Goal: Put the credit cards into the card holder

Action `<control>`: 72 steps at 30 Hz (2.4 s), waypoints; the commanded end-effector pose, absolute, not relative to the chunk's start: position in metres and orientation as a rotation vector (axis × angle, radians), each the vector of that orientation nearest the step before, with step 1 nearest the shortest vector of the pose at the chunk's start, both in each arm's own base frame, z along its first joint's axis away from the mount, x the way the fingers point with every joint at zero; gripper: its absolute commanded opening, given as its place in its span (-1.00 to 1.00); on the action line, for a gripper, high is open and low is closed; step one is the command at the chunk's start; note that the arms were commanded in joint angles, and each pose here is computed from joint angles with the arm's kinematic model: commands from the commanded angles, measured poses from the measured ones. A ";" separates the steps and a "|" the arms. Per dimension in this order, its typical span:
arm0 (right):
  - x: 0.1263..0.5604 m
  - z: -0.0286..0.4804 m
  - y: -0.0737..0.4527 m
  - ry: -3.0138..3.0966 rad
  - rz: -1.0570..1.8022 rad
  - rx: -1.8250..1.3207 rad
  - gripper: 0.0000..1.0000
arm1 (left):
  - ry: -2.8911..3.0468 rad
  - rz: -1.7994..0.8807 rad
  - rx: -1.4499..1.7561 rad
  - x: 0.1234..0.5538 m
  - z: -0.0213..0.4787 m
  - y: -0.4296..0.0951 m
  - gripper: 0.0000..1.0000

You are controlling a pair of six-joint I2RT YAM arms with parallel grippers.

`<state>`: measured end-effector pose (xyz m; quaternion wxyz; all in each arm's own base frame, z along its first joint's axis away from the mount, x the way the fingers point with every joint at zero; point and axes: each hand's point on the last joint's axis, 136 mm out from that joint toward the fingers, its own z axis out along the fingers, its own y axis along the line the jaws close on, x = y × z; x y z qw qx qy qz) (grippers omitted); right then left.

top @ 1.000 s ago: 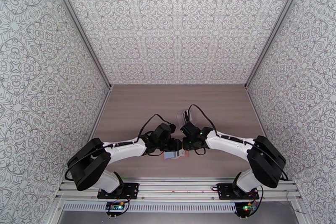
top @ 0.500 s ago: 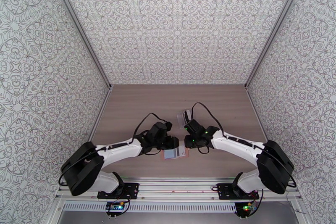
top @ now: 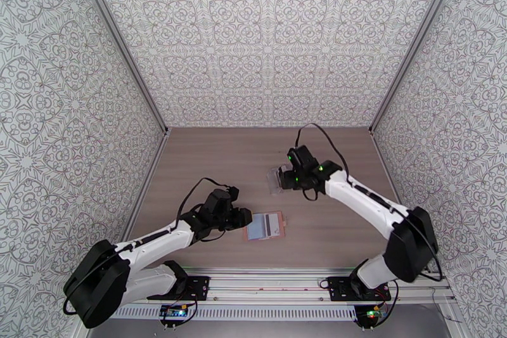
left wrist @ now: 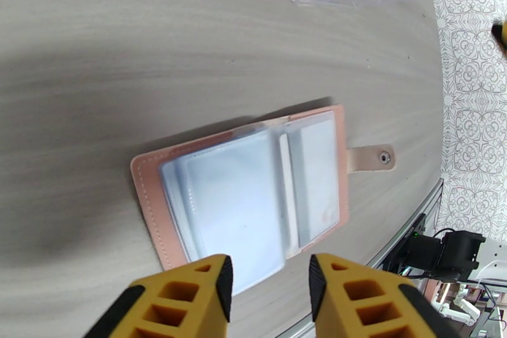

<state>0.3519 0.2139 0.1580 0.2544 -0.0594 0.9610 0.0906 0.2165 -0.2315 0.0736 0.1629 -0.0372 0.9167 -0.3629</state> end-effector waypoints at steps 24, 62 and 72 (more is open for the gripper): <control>0.416 0.108 0.222 2.771 0.090 -0.362 0.24 | 2.661 -1.002 -0.075 0.216 0.054 -0.233 -0.18; 0.422 0.088 0.223 2.824 0.055 -0.394 0.08 | 2.687 -0.979 -0.042 0.214 0.049 -0.246 -0.17; 0.423 0.077 0.227 2.847 0.064 -0.399 0.00 | 2.693 -0.973 -0.046 0.214 0.047 -0.246 -0.17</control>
